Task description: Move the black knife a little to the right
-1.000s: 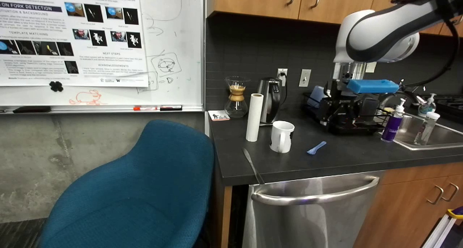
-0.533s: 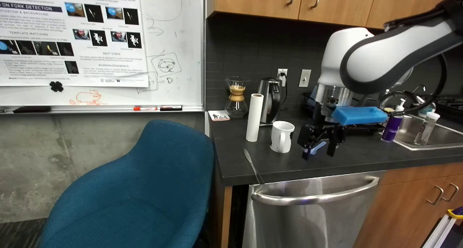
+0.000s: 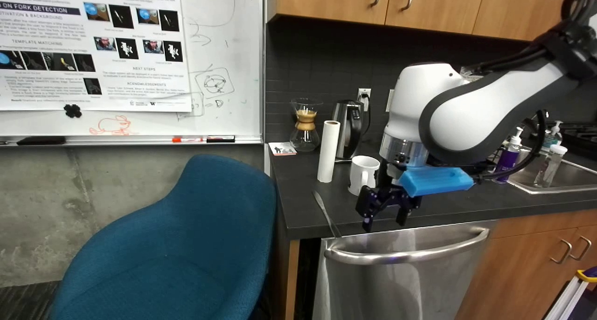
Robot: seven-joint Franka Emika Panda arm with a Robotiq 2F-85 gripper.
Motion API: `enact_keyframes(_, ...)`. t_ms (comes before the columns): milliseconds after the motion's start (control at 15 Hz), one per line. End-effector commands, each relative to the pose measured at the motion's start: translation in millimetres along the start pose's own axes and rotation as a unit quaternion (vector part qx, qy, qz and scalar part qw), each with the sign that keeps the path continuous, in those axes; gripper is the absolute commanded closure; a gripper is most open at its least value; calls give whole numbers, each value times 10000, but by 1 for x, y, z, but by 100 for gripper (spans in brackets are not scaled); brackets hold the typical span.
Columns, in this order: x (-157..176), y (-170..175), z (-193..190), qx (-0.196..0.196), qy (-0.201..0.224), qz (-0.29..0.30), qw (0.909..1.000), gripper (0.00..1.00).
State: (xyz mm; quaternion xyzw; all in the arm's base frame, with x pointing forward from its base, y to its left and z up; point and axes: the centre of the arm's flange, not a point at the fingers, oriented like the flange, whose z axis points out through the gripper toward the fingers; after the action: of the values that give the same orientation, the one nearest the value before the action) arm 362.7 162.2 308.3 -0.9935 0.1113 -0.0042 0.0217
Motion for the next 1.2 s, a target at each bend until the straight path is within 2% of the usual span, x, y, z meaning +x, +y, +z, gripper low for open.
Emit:
enact_keyframes(0, 31, -25, 11, 149, -53, 222, 9996, 0)
enact_keyframes(333, 75, -37, 21, 391, -125, 621, 9972, 0)
enact_keyframes(600, 98, -40, 32, 429, -194, 862, 9952, 0)
enact_keyframes(933, 105, -43, 50, 353, -343, 1053, 9932, 0)
enact_keyframes(1133, 100, -45, 60, 331, -412, 975, 9938, 0)
